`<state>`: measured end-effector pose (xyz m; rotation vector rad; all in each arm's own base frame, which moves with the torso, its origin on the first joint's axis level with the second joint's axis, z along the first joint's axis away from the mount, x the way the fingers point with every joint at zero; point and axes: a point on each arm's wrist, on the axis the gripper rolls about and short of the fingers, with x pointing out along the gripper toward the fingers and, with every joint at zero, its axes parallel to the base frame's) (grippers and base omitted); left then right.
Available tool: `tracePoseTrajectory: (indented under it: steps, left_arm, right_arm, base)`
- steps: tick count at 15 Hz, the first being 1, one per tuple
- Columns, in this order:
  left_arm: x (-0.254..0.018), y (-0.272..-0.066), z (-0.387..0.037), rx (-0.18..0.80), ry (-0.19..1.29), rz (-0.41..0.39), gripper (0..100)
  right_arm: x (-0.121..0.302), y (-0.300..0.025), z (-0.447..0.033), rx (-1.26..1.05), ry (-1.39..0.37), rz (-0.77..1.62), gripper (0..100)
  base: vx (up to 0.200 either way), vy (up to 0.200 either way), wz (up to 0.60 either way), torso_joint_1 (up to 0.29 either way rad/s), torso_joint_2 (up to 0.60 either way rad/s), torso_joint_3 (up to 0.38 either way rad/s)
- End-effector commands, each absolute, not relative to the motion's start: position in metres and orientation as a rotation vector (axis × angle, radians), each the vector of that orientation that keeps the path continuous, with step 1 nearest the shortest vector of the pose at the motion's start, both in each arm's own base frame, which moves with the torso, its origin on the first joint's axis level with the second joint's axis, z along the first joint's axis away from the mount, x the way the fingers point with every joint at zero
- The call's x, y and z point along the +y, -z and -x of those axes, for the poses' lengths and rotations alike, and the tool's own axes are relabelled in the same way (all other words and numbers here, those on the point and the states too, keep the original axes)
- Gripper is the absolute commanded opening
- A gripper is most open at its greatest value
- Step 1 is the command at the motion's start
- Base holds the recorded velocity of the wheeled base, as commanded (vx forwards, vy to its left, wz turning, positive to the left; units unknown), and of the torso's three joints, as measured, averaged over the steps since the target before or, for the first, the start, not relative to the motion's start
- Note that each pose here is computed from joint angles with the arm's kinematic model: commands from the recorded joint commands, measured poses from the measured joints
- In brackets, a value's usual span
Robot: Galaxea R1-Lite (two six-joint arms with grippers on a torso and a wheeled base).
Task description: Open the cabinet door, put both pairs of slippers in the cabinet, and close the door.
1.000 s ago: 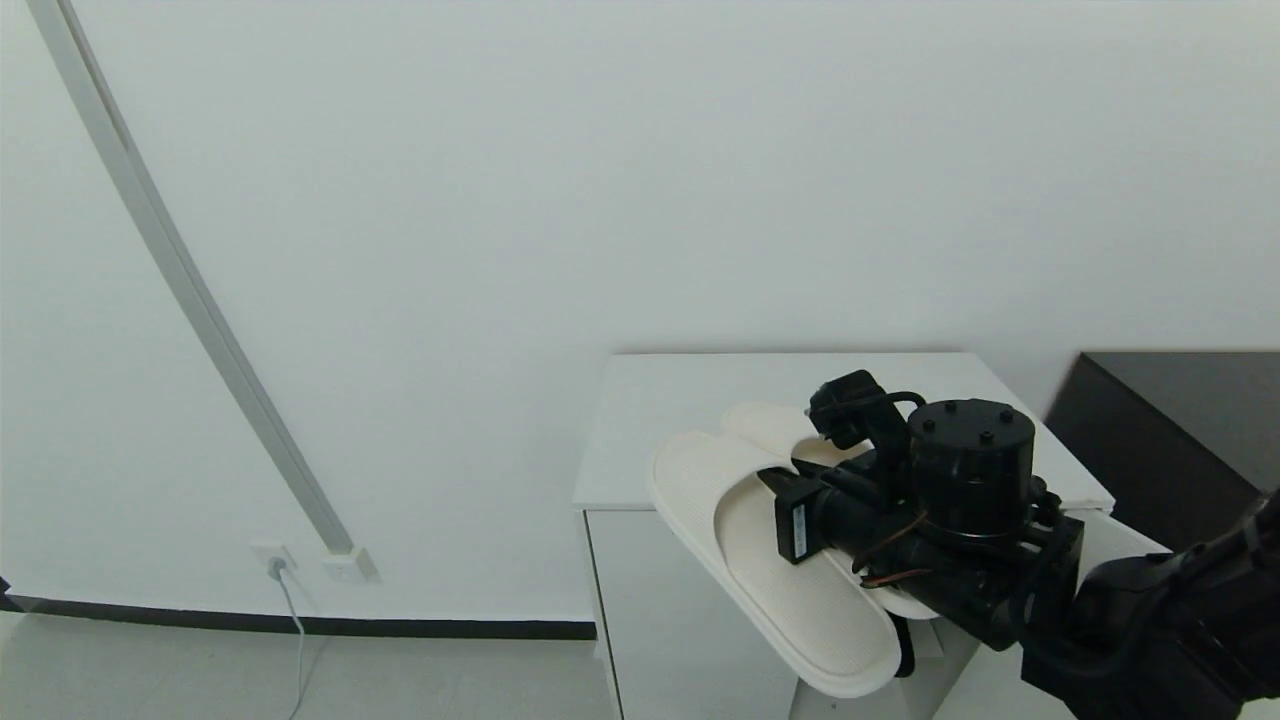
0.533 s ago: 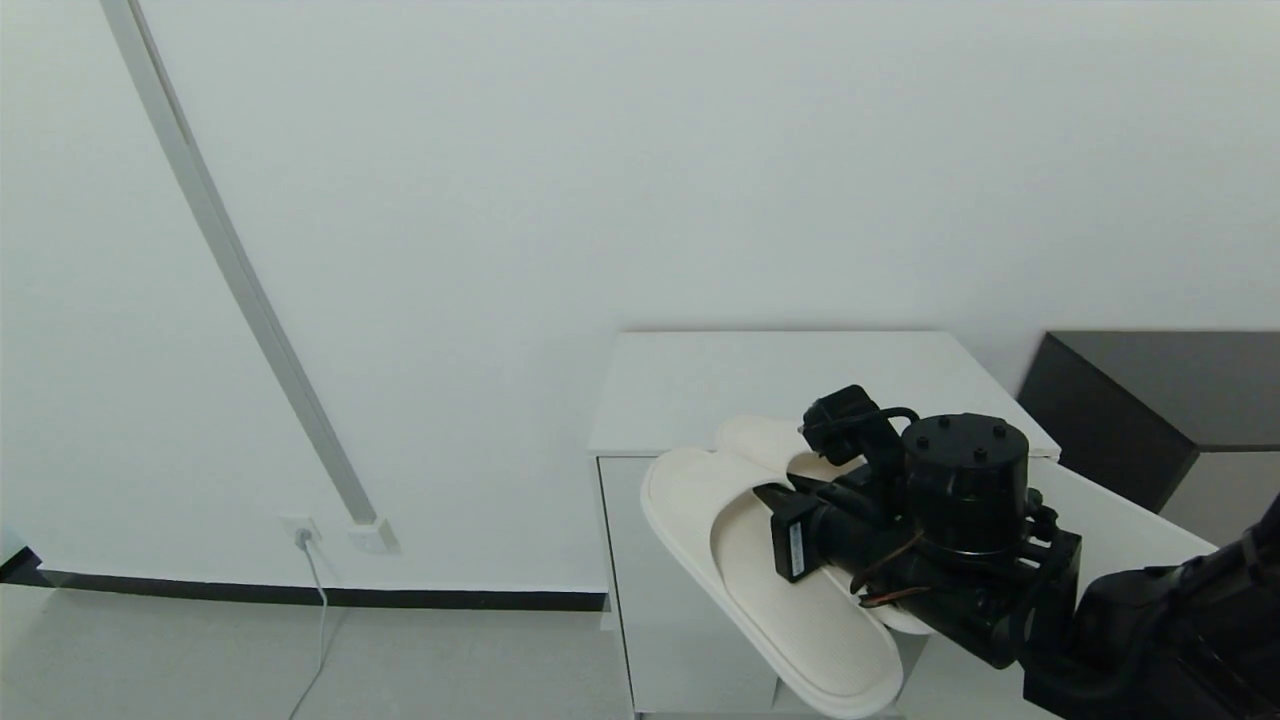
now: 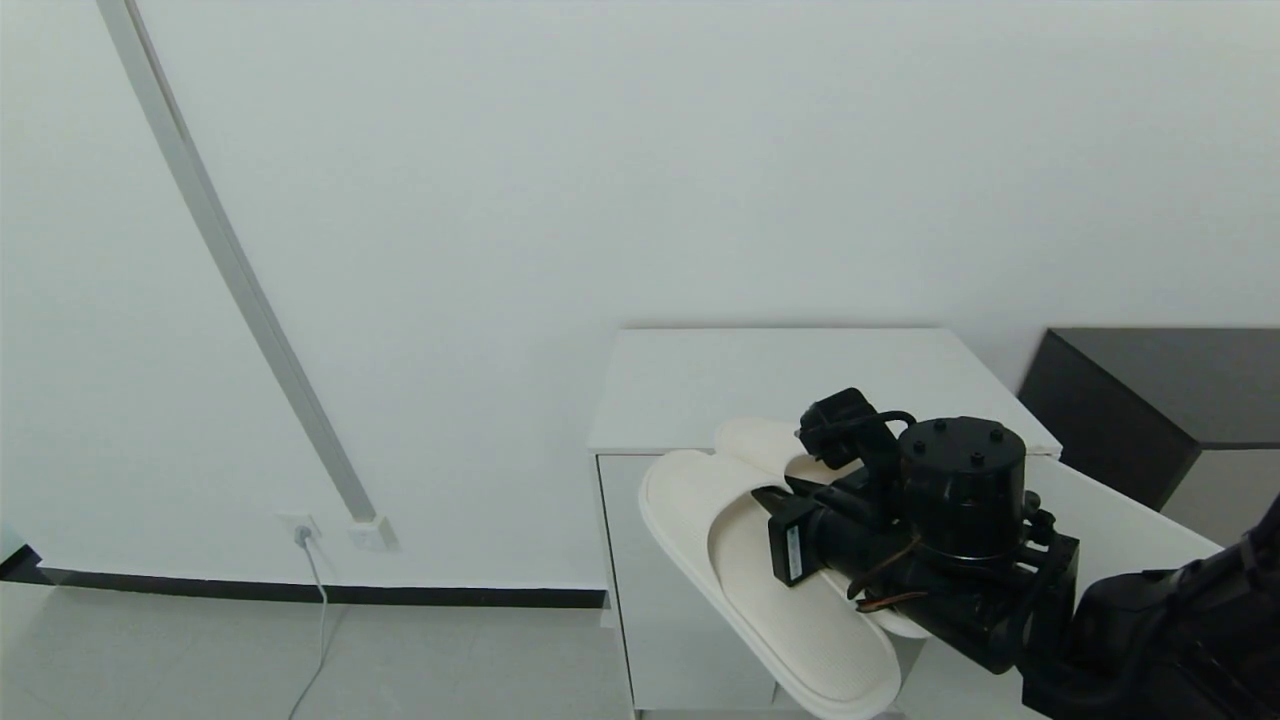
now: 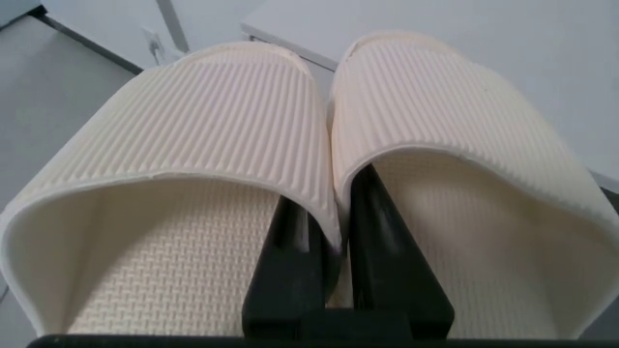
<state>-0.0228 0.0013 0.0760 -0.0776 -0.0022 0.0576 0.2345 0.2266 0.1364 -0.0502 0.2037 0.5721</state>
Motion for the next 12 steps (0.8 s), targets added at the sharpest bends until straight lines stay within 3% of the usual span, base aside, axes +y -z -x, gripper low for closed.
tracePoseTrajectory:
  steps: [1, 4, 12]
  left_arm:
    - [0.0013, -0.0759, 0.0228, -0.002, -0.058, 0.078, 0]
    - [0.0013, -0.0759, 0.0228, -0.002, -0.058, 0.077, 0]
    - [0.0013, -0.0759, 0.0228, -0.002, -0.057, 0.074, 0]
  right_arm:
    - [0.227, -0.1363, -0.2352, 0.202, -0.562, 0.051, 0]
    - [0.2279, -0.1345, -0.2355, 0.205, -0.558, 0.054, 0]
    - [0.2282, -0.138, -0.2354, 0.194, -0.55, 0.049, 0]
  base:
    - [0.0, 0.0, 0.0, 0.0, 0.0, 0.0]
    - [0.0, 0.0, 0.0, 0.0, 0.0, 0.0]
    - [0.0, -0.2, 0.0, 0.004, 0.0, 0.002]
